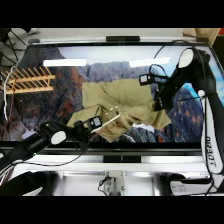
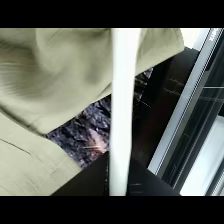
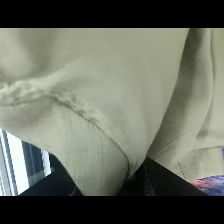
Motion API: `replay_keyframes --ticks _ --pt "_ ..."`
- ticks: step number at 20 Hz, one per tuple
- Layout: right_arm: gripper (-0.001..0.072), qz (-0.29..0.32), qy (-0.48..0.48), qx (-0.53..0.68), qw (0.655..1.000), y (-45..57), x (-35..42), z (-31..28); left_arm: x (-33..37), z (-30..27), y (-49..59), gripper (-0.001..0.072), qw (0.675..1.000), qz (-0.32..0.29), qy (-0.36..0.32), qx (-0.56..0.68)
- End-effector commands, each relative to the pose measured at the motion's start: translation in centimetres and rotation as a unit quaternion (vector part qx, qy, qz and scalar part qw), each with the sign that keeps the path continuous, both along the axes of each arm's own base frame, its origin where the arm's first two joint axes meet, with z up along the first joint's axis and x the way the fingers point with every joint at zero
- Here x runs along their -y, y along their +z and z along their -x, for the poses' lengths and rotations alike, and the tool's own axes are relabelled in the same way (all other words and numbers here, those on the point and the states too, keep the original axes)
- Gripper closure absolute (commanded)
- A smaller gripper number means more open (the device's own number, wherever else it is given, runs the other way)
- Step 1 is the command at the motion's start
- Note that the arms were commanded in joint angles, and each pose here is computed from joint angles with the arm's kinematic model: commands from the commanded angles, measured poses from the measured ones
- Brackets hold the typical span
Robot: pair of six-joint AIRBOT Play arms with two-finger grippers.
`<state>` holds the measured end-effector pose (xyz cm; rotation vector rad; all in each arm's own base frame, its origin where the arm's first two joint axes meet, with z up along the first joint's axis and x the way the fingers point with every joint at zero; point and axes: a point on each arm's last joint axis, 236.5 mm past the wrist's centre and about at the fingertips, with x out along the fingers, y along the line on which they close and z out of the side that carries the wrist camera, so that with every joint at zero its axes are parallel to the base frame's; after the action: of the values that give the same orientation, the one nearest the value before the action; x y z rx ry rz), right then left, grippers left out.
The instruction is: Fold the shirts.
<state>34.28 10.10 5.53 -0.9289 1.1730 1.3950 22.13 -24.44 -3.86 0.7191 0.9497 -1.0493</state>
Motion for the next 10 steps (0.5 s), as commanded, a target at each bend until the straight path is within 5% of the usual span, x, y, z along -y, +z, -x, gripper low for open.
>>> replay_keyframes --ticks 1,2,4,7,9,10 --pt "0.0333 0.002 0.0 -0.014 1.0 -1.2 0.0 -0.3 0.2 -0.3 0.9 0.0666 1.0 0.008 -0.001 0.009" --pt "0.0381 0.002 0.0 -0.014 1.0 -1.2 0.0 -0.2 0.1 -0.3 0.8 0.0666 1.0 0.005 -0.002 0.011" --pt "0.0641 0.007 -0.026 -0.035 0.999 -1.0 0.0 0.4 -0.2 -0.8 0.9 0.0665 1.0 0.004 0.003 0.016" --pt "0.0644 -0.006 -0.022 -0.046 0.999 -0.6 -0.5 1.0 -1.7 -2.7 1.1 0.0618 0.999 0.004 0.036 0.025" --pt "0.0645 -0.006 -0.02 -0.047 0.999 -0.1 -0.5 1.4 -3.9 -4.8 1.3 0.021 0.997 -0.015 0.057 0.045" --pt "0.0645 -0.007 -0.02 -0.042 0.999 0.3 -0.5 1.5 -5.3 -6.2 1.8 0.0143 0.995 -0.027 0.07 0.061"
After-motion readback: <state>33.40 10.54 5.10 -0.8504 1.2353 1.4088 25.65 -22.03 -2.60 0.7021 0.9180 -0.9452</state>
